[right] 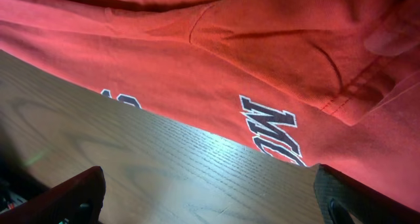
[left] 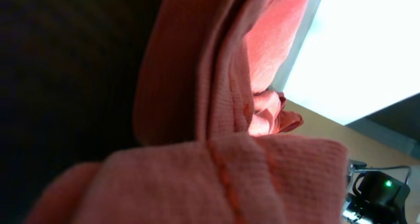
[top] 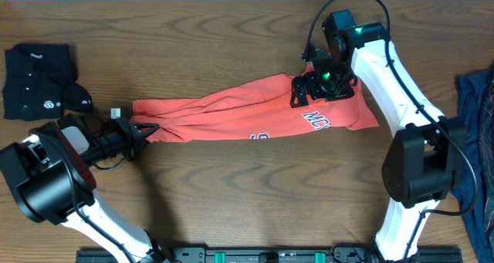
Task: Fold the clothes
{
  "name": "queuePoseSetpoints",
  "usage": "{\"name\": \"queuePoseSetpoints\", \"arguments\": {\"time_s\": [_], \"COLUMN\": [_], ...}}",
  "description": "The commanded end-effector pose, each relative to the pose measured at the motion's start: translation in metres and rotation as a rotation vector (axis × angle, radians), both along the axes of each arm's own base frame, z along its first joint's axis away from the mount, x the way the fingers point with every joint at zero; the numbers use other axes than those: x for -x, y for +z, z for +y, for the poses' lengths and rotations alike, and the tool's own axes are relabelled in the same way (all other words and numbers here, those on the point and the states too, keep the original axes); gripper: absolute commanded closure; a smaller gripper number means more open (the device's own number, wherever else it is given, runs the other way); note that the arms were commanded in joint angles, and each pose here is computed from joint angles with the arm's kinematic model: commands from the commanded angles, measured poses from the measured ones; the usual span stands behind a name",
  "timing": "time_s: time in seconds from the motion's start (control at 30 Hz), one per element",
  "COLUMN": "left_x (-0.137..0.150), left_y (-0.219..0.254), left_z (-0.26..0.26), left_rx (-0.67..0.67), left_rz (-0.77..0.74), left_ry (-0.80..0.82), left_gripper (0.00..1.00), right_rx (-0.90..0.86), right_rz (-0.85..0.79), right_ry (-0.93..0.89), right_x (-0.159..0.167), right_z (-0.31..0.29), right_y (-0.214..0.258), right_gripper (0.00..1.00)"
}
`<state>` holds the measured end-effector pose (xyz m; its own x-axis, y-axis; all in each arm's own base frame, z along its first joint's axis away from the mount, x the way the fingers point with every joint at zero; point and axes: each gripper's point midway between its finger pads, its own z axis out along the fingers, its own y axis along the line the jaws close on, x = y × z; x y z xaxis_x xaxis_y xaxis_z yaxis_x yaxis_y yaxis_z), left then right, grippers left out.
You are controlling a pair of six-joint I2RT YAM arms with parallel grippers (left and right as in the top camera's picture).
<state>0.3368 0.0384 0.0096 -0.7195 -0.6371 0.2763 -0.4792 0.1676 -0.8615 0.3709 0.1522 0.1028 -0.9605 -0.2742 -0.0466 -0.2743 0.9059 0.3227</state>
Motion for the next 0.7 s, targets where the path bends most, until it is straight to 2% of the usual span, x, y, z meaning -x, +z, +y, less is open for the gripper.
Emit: {"name": "queuePoseSetpoints", "arguments": {"time_s": [0.0, 0.37, 0.53, 0.67], "left_x": [-0.005, 0.006, 0.013, 0.021], "left_y": [0.018, 0.083, 0.104, 0.102], "left_z": [0.003, -0.023, -0.059, -0.087], "left_rx": [-0.069, -0.381, -0.426, -0.436], "left_rz": [-0.020, -0.073, -0.128, -0.115], "left_ry": [-0.007, -0.106, -0.203, -0.292], "left_gripper": [0.93, 0.93, 0.93, 0.93], "right_rx": [-0.028, -0.022, 0.023, 0.019], "right_rz": [-0.048, -0.064, -0.121, -0.206], "right_ry": [0.000, 0.001, -0.045, -0.117], "right_x": [-0.005, -0.010, -0.028, -0.052], "right_z": [0.005, 0.000, -0.022, -0.050], "right_y": [0.018, 0.018, 0.030, 0.068], "right_gripper": [0.01, 0.01, 0.01, 0.01]}}
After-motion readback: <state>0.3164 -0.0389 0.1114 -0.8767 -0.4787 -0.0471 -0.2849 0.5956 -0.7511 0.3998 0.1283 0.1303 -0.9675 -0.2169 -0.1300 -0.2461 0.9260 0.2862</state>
